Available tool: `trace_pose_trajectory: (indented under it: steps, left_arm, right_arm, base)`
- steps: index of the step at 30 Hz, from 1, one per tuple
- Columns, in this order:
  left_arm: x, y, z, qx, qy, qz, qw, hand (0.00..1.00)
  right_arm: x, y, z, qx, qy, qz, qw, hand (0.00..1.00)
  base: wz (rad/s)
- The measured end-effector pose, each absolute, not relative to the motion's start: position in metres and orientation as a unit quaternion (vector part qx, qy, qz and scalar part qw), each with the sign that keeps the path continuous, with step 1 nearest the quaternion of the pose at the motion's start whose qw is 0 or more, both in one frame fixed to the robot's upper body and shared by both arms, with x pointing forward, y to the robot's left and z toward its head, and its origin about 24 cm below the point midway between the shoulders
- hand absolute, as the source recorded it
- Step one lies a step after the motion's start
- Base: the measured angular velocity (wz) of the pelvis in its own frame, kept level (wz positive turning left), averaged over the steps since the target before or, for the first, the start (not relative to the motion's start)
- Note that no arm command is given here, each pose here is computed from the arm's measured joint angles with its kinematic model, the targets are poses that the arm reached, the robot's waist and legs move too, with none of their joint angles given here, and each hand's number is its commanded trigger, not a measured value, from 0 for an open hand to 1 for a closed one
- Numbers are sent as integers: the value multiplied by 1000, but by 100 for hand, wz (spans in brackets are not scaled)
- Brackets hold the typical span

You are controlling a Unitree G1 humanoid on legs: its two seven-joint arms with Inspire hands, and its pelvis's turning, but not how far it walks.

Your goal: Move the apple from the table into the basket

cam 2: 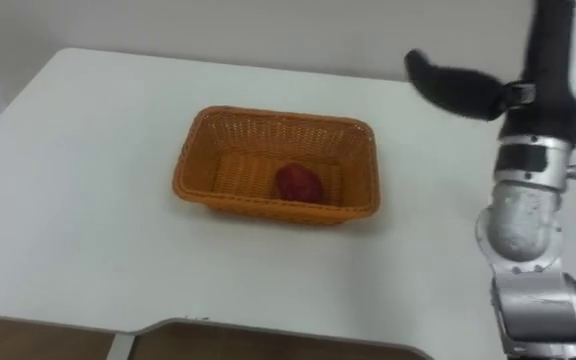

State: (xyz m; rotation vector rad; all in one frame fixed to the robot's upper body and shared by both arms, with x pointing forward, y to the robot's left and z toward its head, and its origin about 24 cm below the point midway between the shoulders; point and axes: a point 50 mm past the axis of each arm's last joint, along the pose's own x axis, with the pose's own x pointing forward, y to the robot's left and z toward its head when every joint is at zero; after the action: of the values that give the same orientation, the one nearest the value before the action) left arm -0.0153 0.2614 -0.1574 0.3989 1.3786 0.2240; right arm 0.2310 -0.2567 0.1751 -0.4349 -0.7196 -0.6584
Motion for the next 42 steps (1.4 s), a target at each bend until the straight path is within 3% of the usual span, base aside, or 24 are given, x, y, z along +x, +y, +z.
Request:
trace_pose_trajectory:
  steps: [10, 15, 19, 23, 29, 35, 42]
  left_arm:
    - [-31, 268, -155, 174, 643, 138, 733, 0]
    - [-30, 270, -154, 182, 643, 155, 728, 0]
    - [-26, 268, -155, 184, 637, 161, 731, 0]
    - [-20, 266, -155, 184, 634, 161, 734, 0]
    - [-21, 257, -159, 168, 642, 157, 731, 0]
    - [-16, 254, -160, 158, 642, 148, 736, 0]
    - [-9, 249, -162, 171, 641, 113, 740, 0]
  right_arm:
    - [186, -329, 168, -139, -324, -546, 759, 0]
    - [157, -368, 100, -49, -157, -647, 745, 0]
    - [130, -379, 43, -5, -21, -697, 717, 0]
    - [87, -372, -36, 0, 170, -727, 665, 0]
    - [17, -320, -117, -17, 420, -656, 627, 0]
    - [-10, -294, -142, -37, 535, -534, 653, 0]
    - [9, -265, -159, -78, 599, -297, 740, 0]
  base:
    - [-1]
    - [-3]
    - [-13]
    - [-4]
    - [-3]
    - [-1]
    - [-2]
